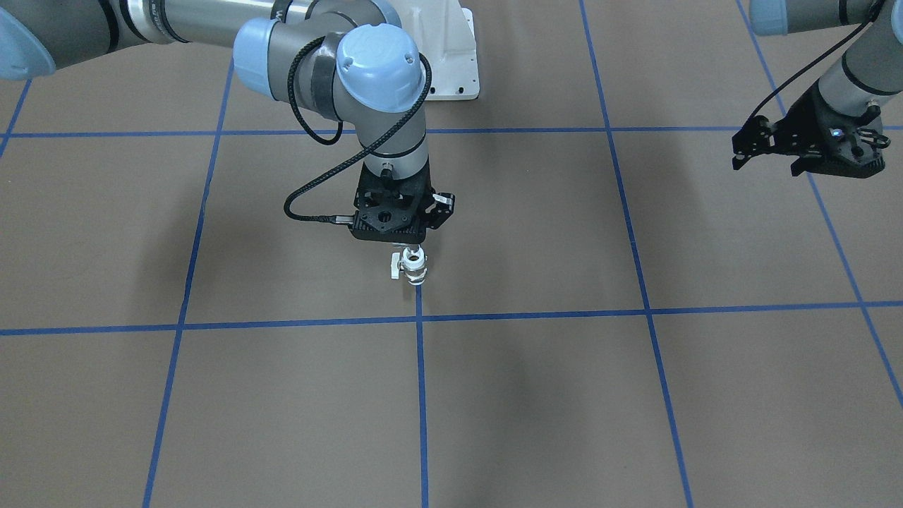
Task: Assemble PPR valve and pipe with both arms
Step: 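Lower and press the chrome fitting into the valve top with the right gripper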
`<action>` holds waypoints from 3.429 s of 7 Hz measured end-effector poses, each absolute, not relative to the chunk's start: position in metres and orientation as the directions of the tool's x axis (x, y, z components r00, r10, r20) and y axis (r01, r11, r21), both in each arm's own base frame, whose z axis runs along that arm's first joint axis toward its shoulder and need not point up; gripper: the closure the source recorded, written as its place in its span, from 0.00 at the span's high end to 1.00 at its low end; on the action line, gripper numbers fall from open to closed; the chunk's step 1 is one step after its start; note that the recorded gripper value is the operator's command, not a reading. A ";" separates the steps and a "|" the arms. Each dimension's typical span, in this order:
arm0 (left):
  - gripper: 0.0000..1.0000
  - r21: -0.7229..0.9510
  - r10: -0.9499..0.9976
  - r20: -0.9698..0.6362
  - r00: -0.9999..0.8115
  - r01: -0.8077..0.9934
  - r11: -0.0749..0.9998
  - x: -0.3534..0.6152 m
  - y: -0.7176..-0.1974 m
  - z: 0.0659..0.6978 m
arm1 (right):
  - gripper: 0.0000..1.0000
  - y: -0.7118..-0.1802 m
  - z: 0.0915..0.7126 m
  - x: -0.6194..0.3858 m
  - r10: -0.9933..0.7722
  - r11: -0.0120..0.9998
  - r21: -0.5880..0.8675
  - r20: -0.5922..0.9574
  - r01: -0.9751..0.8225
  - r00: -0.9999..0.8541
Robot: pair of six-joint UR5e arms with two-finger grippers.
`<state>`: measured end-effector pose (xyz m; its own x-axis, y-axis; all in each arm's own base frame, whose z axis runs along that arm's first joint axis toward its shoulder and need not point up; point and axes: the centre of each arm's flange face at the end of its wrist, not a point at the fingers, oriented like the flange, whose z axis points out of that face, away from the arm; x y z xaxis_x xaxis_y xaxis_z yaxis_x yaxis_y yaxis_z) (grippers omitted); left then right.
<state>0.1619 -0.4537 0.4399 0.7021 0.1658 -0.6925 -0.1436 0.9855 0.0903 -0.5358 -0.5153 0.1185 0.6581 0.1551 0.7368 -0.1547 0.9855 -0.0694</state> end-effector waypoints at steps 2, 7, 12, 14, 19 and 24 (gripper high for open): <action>1.00 0.091 0.166 -0.693 0.702 -0.143 0.985 0.162 -0.454 0.440 | 0.00 -0.519 0.121 -0.540 0.150 0.986 -0.062 0.747 -0.156 0.648; 1.00 0.090 0.165 -0.693 0.702 -0.142 0.986 0.162 -0.454 0.440 | 0.00 -0.519 0.125 -0.541 0.154 0.985 -0.067 0.742 -0.156 0.653; 1.00 0.089 0.162 -0.693 0.702 -0.140 0.986 0.162 -0.455 0.439 | 0.00 -0.519 0.128 -0.542 0.156 0.985 -0.070 0.738 -0.155 0.657; 1.00 0.089 0.162 -0.693 0.702 -0.140 0.986 0.163 -0.455 0.439 | 0.00 -0.519 0.130 -0.542 0.157 0.985 -0.072 0.736 -0.154 0.659; 1.00 0.089 0.162 -0.693 0.702 -0.140 0.986 0.163 -0.456 0.439 | 0.00 -0.516 0.133 -0.548 0.154 0.986 -0.073 0.732 -0.149 0.664; 1.00 0.087 0.161 -0.693 0.703 -0.140 0.986 0.163 -0.456 0.439 | 0.00 -0.514 0.136 -0.554 0.148 0.987 -0.068 0.725 -0.145 0.672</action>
